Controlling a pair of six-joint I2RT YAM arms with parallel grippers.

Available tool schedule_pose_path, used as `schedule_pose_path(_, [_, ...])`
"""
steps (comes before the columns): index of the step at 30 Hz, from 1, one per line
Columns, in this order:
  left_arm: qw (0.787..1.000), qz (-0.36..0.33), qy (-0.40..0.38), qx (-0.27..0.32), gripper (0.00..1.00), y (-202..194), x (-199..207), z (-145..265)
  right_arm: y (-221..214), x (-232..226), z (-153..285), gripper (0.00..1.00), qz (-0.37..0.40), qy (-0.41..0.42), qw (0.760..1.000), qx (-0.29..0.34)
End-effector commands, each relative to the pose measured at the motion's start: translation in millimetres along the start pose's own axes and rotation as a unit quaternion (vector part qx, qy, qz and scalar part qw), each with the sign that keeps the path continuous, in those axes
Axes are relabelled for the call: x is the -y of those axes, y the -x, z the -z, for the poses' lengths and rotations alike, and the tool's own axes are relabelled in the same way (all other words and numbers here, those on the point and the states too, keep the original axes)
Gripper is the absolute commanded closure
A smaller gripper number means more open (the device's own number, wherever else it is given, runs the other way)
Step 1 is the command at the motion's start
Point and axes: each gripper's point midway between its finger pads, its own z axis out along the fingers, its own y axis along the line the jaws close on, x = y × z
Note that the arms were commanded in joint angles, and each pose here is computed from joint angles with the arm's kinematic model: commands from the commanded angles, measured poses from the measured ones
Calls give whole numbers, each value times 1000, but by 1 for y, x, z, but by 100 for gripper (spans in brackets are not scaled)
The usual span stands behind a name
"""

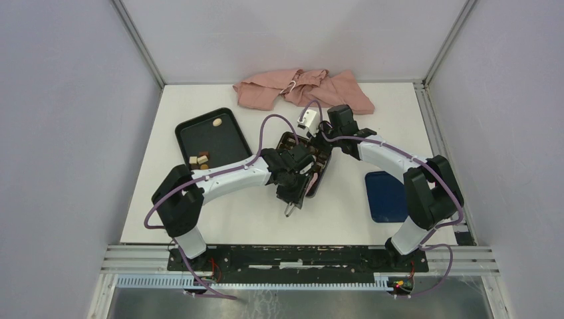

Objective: Pack the chocolate
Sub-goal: Adjust the packing box at the center of the board, then adjust the clamp.

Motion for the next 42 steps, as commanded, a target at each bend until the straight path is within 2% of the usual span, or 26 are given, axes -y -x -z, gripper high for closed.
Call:
schedule_pose_path(1, [999,-1,1,36,57,20,8,10,22,9,5,100,3,-11,999,38])
schedule_pose_path(9, [991,9,-9,133,61,44,12,57,19,6,3,100,-14,14,999,46])
schedule_pose_path(12, [987,18,14,157,62,41,-5,67,11,7,1,100,-28,32,998,42])
schedule_pose_path(20, [983,64,71,156,61,20,-74,75,-20,23,-4,100,-101,48,993,40])
schedule_pose_path(21, [977,86,91,172,61,22,-100,88,-32,32,-5,100,-130,42,990,38])
schedule_pose_path(27, [968,123,105,191,60,23,-137,104,-44,42,-3,98,-168,27,984,47])
schedule_pose_path(31, [968,135,99,185,60,21,-144,101,-54,44,-6,97,-198,31,979,42])
schedule_pose_path(36, [970,145,36,190,60,25,-127,92,-68,53,-7,96,-280,10,959,52])
schedule_pose_path(42, [969,143,39,198,60,25,-127,98,-79,58,5,92,-414,-49,907,66])
